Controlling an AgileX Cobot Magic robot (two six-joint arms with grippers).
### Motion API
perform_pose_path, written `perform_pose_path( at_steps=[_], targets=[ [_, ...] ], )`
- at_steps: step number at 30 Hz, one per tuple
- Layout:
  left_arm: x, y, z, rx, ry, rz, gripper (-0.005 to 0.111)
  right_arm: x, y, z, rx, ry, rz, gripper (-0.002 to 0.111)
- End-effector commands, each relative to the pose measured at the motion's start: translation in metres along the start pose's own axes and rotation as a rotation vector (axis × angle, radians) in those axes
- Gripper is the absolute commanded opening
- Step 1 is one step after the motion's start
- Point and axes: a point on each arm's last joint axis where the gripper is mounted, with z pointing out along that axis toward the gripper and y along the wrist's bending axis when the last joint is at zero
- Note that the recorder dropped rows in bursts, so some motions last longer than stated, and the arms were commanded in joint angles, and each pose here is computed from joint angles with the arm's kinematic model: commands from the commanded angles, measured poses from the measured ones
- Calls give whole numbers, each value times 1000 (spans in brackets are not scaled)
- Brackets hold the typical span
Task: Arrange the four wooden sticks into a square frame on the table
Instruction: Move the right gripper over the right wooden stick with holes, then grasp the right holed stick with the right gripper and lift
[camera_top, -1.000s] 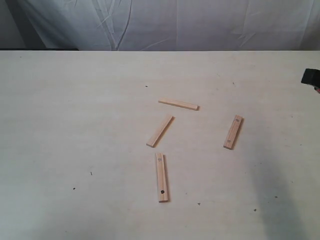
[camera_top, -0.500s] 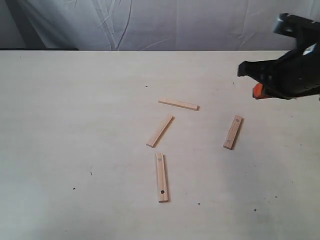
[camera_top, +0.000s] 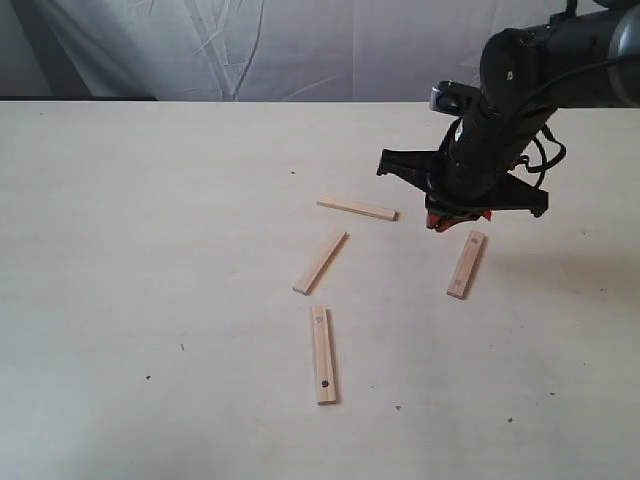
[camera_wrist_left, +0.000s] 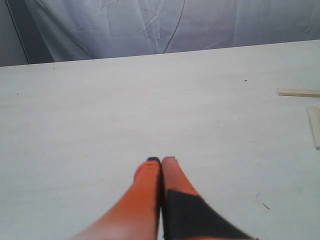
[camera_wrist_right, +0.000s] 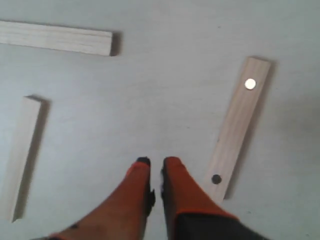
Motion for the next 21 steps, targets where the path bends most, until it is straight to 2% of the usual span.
perform_pose_path(
  at_steps=[1, 3, 8, 21],
  targets=[
    [1, 0, 0, -3, -11, -5, 0, -5, -6, 5, 97, -15, 51, 41],
    [1, 0, 0, -3, -11, -5, 0, -5, -9, 8, 130, -19, 82, 48],
    [1, 0, 0, -3, -11, -5, 0, -7, -15, 24, 197, -32, 134, 47],
    [1, 0, 0, -3, -11, -5, 0, -1, -21, 64, 265, 31, 129, 47]
  ],
)
